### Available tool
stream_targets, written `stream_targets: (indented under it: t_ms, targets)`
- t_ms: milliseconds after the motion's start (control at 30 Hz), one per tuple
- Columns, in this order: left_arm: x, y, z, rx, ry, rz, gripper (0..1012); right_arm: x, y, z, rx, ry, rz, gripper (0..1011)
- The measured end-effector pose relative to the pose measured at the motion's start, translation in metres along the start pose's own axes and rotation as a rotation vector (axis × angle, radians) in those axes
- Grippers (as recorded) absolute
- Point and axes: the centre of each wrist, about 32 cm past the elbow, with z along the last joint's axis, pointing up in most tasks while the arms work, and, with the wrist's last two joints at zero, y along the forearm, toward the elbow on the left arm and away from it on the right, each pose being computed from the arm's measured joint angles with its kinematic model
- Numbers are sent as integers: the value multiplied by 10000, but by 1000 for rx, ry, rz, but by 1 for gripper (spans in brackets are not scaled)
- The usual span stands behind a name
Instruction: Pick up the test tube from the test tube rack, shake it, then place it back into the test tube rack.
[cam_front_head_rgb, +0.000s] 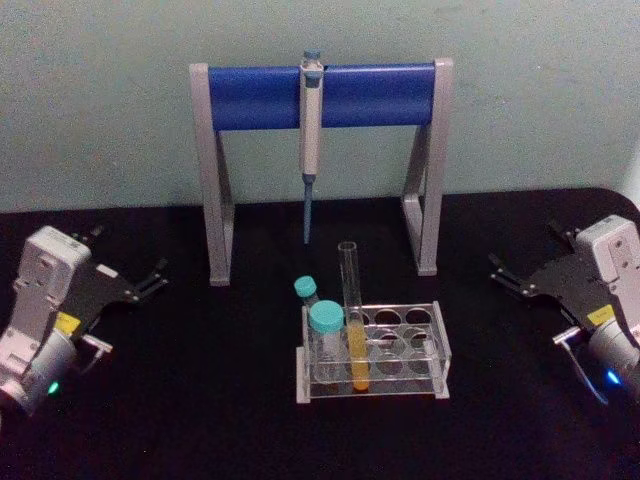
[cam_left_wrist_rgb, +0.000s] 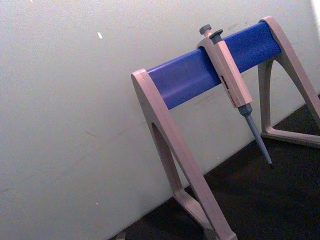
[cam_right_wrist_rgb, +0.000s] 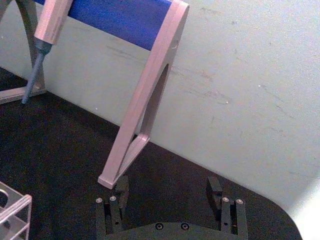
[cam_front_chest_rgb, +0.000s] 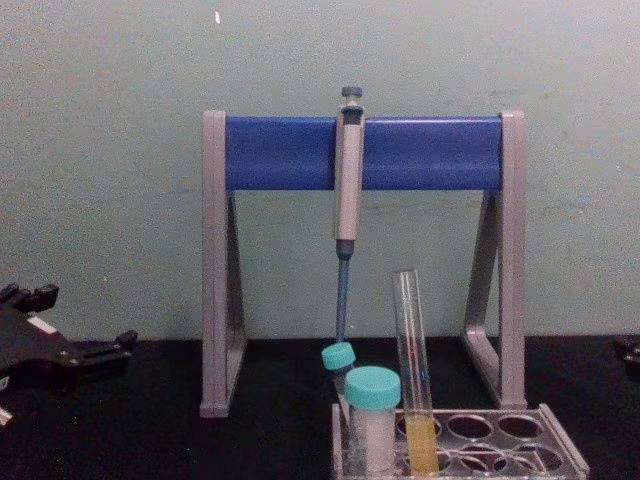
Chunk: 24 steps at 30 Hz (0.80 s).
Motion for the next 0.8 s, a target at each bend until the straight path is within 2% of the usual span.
stream_targets:
  t_ms: [133, 467, 633, 800]
  targets:
    - [0, 0, 0, 0, 0, 0, 1001, -6, -33, 20, 1, 7, 13, 1000]
    - [0, 0, 0, 0, 0, 0, 1001, -89, -251, 113, 9, 86, 119, 1000]
    - [0, 0, 0, 0, 0, 0, 1001, -155, -364, 194, 27, 152, 218, 1000]
    - [0, 0, 0, 0, 0, 0, 1001, -184, -392, 266, 40, 209, 302, 1000]
